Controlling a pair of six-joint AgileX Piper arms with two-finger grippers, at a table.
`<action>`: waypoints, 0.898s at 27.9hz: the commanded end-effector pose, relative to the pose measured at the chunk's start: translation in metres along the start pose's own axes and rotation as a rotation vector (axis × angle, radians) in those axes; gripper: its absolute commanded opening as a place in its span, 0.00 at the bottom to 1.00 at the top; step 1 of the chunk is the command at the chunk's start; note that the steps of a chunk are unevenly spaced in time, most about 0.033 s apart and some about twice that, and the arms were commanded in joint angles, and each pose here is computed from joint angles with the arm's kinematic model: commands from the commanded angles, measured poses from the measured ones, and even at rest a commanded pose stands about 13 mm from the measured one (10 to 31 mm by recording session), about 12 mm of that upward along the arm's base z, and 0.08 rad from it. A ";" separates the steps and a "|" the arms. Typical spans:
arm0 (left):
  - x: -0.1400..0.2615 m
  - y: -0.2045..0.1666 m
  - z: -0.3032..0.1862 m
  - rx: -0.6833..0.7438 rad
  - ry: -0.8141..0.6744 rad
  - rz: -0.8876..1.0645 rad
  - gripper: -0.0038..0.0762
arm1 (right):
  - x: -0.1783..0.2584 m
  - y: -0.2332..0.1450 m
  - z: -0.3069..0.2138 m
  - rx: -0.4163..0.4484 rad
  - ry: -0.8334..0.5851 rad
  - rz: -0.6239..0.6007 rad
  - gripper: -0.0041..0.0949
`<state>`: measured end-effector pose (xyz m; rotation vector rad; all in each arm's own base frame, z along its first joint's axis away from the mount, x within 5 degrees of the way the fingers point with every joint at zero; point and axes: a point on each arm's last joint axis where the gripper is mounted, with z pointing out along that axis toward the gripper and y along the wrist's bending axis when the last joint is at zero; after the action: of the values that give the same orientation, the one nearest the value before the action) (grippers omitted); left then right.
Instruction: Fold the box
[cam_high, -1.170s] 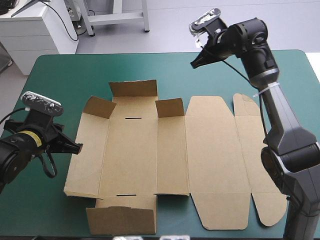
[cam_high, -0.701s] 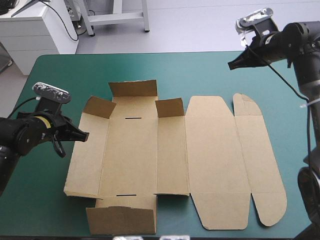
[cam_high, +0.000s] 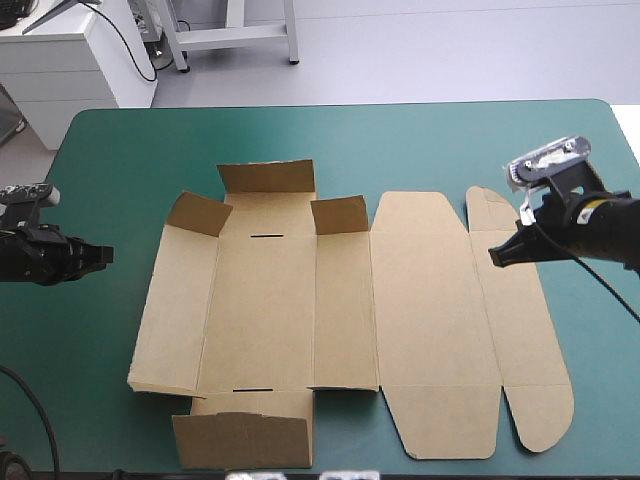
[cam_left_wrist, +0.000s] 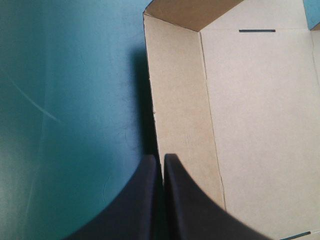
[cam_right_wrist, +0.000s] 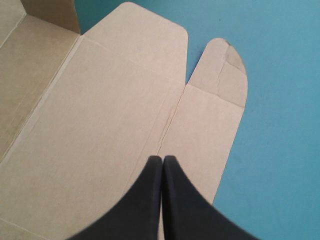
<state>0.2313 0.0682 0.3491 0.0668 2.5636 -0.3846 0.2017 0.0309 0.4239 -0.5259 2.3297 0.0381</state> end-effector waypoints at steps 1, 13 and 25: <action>-0.003 -0.013 -0.014 0.066 -0.031 -0.003 0.24 | 0.015 0.005 -0.014 0.027 -0.074 0.007 0.02; 0.045 -0.007 0.035 0.155 0.160 -0.127 0.68 | 0.030 0.010 -0.022 0.051 -0.145 0.008 0.02; 0.081 -0.011 0.070 0.277 0.196 -0.182 0.68 | 0.030 0.011 -0.020 0.039 -0.149 0.016 0.02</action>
<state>0.1957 0.0413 0.2431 -0.0354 2.7614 -0.7804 0.1655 0.0277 0.4031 -0.5001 2.2757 0.0463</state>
